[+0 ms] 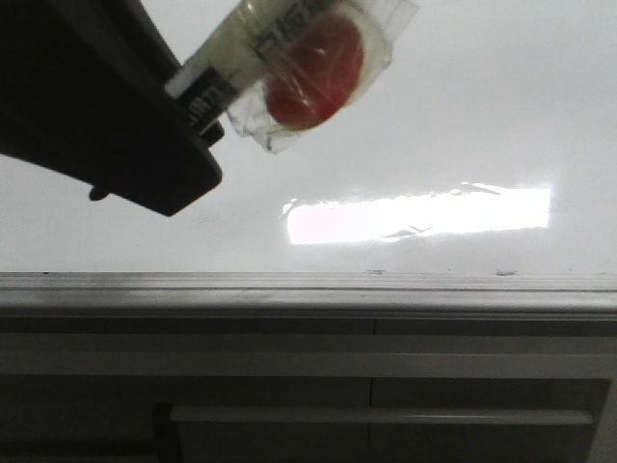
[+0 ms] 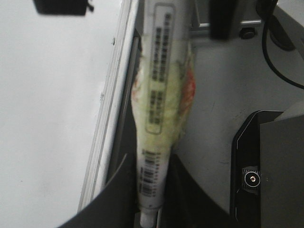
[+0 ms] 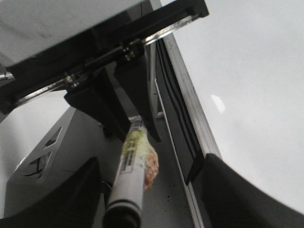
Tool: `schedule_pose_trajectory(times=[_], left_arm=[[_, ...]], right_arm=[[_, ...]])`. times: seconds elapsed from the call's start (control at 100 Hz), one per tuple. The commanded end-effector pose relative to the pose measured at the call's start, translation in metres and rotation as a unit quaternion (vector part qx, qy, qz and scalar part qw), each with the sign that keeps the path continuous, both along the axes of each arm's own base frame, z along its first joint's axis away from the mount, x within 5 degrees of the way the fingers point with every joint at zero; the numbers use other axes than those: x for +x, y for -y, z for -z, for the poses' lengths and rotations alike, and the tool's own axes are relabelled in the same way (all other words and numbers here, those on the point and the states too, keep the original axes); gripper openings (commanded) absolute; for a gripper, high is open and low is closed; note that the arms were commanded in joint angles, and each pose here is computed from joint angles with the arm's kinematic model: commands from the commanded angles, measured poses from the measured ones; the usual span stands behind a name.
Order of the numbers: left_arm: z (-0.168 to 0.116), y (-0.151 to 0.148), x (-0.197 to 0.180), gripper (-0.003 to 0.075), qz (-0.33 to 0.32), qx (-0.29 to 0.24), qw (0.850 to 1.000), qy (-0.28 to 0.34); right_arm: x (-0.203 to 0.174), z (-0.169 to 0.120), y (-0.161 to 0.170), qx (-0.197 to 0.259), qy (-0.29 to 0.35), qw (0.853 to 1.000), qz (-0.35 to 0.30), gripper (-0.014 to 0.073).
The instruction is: Write number 0 on whiteboard
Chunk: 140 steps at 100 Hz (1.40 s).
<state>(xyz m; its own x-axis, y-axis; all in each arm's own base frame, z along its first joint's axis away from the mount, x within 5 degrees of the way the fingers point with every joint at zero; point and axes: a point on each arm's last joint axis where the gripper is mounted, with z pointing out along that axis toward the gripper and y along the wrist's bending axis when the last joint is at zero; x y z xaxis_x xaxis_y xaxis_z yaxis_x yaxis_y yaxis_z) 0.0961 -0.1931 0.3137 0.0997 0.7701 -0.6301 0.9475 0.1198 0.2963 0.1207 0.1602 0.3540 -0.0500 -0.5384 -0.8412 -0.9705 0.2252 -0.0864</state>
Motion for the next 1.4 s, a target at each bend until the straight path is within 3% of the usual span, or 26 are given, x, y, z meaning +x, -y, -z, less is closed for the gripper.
schedule_pose_trajectory(times=[0.0,0.45,0.73,0.93,1.15,1.25,1.39], left_arm=[[-0.019,0.002,-0.001,-0.002,0.002,-0.047,0.999,0.021],[-0.02,0.003,0.0,-0.002,0.002,-0.056,0.998,0.025],[-0.02,0.003,0.0,-0.002,0.002,-0.055,0.998,0.024],[-0.02,0.002,-0.001,-0.002,0.002,-0.053,0.998,0.023],[-0.021,0.003,-0.001,-0.0015,-0.013,-0.063,0.998,0.006],[-0.024,0.001,-0.003,0.0075,-0.025,-0.078,0.997,-0.011],[-0.035,-0.009,-0.008,0.0356,-0.056,-0.117,0.991,-0.037]], right_arm=[[0.007,-0.012,-0.007,0.037,0.008,0.999,0.016,0.0396],[0.021,0.002,-0.019,0.028,-0.029,0.999,0.023,0.0379],[0.023,0.007,-0.022,0.019,-0.039,0.999,0.019,0.0151],[0.023,0.007,-0.022,0.019,-0.039,0.999,0.019,-0.0069],[0.022,0.005,-0.021,0.023,-0.037,0.999,0.02,-0.0073],[0.022,0.001,-0.017,0.035,-0.023,0.999,0.033,-0.005],[0.022,-0.004,-0.003,0.055,-0.014,0.995,0.077,-0.0047]])
